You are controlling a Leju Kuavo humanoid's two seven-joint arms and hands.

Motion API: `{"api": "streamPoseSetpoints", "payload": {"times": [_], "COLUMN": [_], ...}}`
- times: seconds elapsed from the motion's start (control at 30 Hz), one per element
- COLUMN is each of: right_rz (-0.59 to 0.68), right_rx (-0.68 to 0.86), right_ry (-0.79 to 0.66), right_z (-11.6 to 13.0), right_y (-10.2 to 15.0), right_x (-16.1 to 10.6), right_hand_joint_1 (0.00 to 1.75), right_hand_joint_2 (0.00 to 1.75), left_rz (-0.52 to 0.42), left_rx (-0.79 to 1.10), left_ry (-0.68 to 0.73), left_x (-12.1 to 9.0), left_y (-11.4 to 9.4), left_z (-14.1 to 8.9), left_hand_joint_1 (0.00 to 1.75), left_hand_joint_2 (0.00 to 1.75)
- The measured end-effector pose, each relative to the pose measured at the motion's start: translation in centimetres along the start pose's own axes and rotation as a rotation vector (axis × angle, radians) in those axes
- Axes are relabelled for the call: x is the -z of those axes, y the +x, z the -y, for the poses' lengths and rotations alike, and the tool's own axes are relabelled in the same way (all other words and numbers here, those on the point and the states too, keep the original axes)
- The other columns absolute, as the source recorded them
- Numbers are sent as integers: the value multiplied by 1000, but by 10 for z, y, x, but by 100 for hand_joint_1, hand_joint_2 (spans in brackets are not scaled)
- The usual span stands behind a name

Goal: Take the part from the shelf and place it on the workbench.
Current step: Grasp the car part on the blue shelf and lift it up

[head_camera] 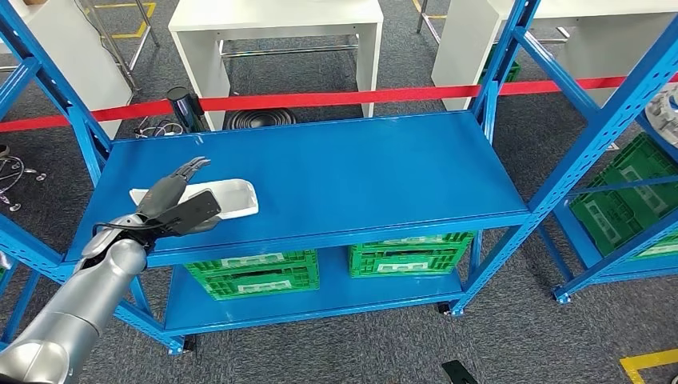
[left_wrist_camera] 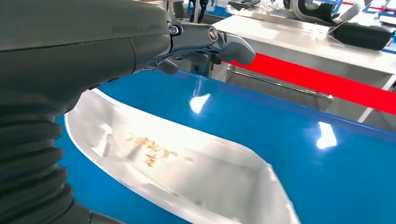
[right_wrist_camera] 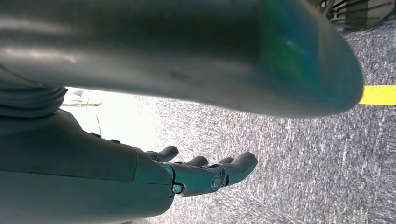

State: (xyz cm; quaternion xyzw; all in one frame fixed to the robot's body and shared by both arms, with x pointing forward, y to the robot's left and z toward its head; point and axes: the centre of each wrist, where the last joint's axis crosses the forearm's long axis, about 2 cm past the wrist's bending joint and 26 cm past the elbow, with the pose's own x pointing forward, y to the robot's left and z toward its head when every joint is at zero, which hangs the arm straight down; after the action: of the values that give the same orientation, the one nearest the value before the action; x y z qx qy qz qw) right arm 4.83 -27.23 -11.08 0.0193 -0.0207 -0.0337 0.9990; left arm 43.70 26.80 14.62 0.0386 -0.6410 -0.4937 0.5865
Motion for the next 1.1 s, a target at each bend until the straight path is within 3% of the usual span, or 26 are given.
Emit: {"api": "streamPoseSetpoints", "payload": {"times": [0.33, 0.47, 1.1], "right_rz": [-1, -1, -6], "right_rx": [11, 15, 13], "right_ry": [0, 0, -1], "right_z": [0, 0, 1], "right_y": [0, 0, -1], "right_x": [0, 0, 0], "right_hand_joint_1": [0, 0, 0], "right_hand_joint_2": [0, 0, 0], "left_rz": [20, 22, 66], "left_rx": [-14, -16, -87], "left_ry": [12, 12, 88], "left_x": [6, 6, 7], "left_y": [7, 7, 8], "left_z": [10, 11, 14], "left_hand_joint_1": [0, 0, 0], "left_hand_joint_2": [175, 0, 0]}}
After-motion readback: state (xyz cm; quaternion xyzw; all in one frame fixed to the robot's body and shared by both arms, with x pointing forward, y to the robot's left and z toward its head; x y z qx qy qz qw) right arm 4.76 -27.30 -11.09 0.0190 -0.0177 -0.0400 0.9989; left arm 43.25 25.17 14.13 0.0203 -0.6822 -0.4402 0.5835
